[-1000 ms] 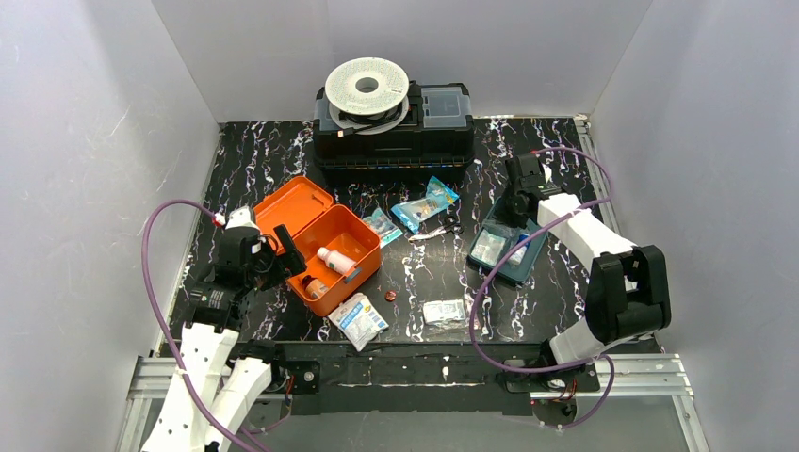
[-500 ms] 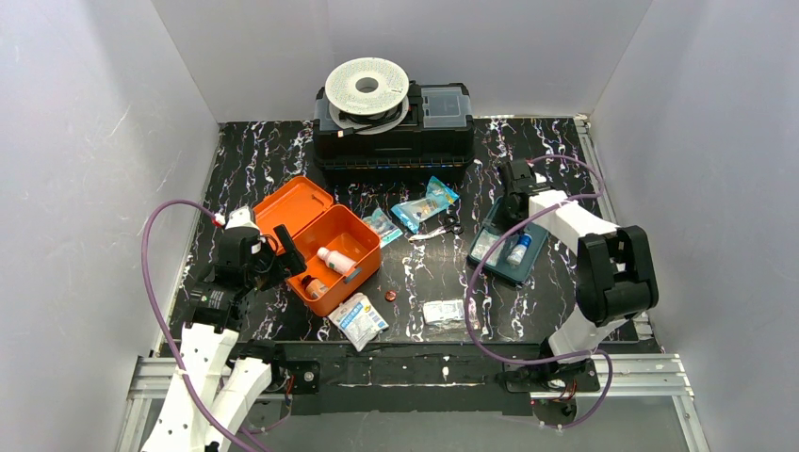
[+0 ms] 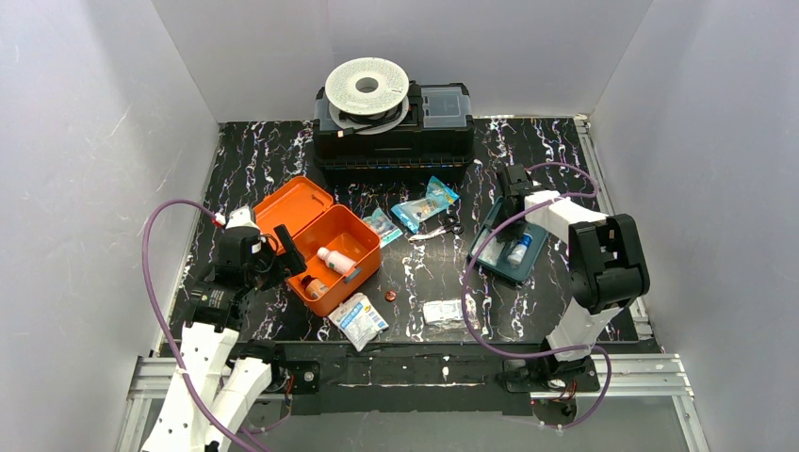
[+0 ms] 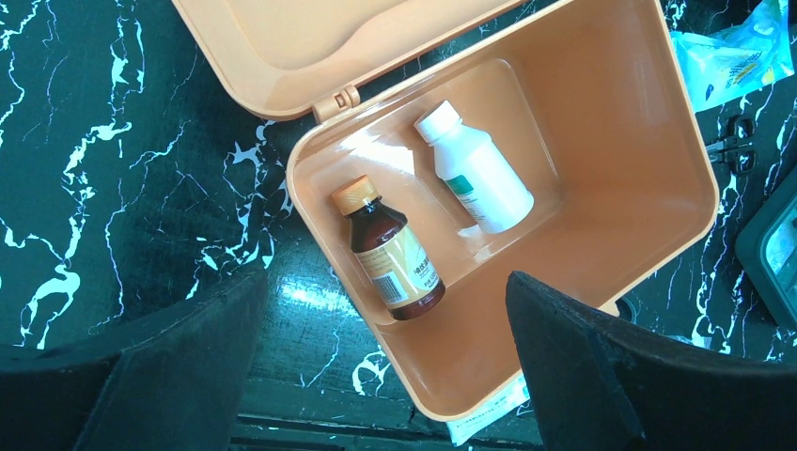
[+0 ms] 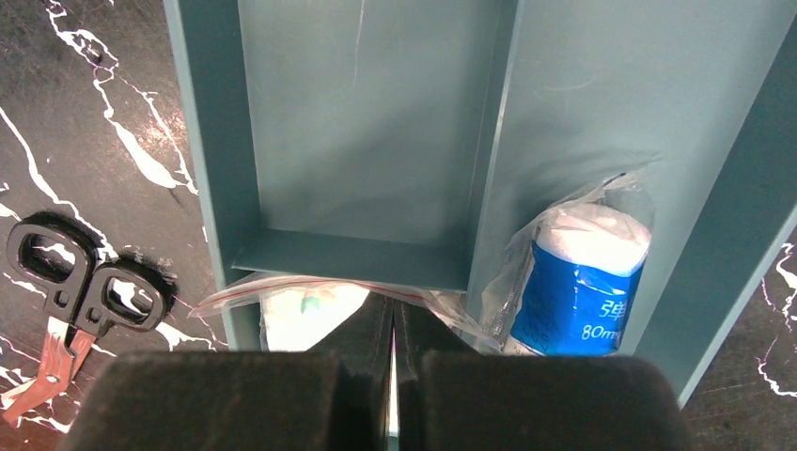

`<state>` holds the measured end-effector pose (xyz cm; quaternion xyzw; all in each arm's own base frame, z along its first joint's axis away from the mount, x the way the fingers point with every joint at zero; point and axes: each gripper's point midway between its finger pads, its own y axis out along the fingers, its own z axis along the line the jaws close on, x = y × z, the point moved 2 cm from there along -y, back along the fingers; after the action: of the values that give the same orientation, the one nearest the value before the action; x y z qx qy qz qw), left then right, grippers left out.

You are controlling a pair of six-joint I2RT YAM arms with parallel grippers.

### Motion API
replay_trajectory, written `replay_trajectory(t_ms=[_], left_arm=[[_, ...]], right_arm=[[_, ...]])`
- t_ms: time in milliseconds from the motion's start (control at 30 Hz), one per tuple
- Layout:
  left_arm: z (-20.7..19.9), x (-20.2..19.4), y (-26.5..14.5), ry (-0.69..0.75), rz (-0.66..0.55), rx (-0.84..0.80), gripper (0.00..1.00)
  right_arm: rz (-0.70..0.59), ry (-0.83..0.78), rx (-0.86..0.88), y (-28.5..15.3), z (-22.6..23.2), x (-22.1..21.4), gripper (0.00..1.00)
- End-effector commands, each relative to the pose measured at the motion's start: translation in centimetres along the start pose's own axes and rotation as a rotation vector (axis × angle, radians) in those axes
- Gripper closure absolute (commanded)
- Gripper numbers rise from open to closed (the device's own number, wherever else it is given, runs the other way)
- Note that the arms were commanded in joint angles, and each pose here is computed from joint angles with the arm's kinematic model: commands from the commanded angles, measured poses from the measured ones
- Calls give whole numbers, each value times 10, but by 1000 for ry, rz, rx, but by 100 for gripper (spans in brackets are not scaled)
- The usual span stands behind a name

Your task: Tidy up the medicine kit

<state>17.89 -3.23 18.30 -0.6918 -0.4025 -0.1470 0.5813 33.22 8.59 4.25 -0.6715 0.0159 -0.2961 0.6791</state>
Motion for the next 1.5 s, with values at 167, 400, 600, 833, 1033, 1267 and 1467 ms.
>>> replay_trajectory(t_ms=[167, 400, 600, 833, 1033, 1267, 1467], left_arm=[[0, 0, -1, 11, -3, -4, 2], [0, 1, -2, 10, -11, -6, 2], [0, 1, -3, 9, -14, -10, 2], [0, 1, -2, 10, -12, -10, 2], [0, 0, -2, 10, -10, -8, 2], [1, 1, -4, 7, -18, -4, 2], [2, 1, -4, 4, -20, 1, 2]], right_arm=[[-66, 9, 34, -37, 1, 17, 99], [-145, -12, 107, -85, 8, 28, 92], [-163, -85, 225, -118, 24, 10, 77], [-142, -238, 415, -154, 54, -31, 58], [-84, -392, 540, -172, 78, -71, 48], [4, -564, 591, -178, 91, -125, 40], [53, -674, 690, -189, 109, -173, 33]])
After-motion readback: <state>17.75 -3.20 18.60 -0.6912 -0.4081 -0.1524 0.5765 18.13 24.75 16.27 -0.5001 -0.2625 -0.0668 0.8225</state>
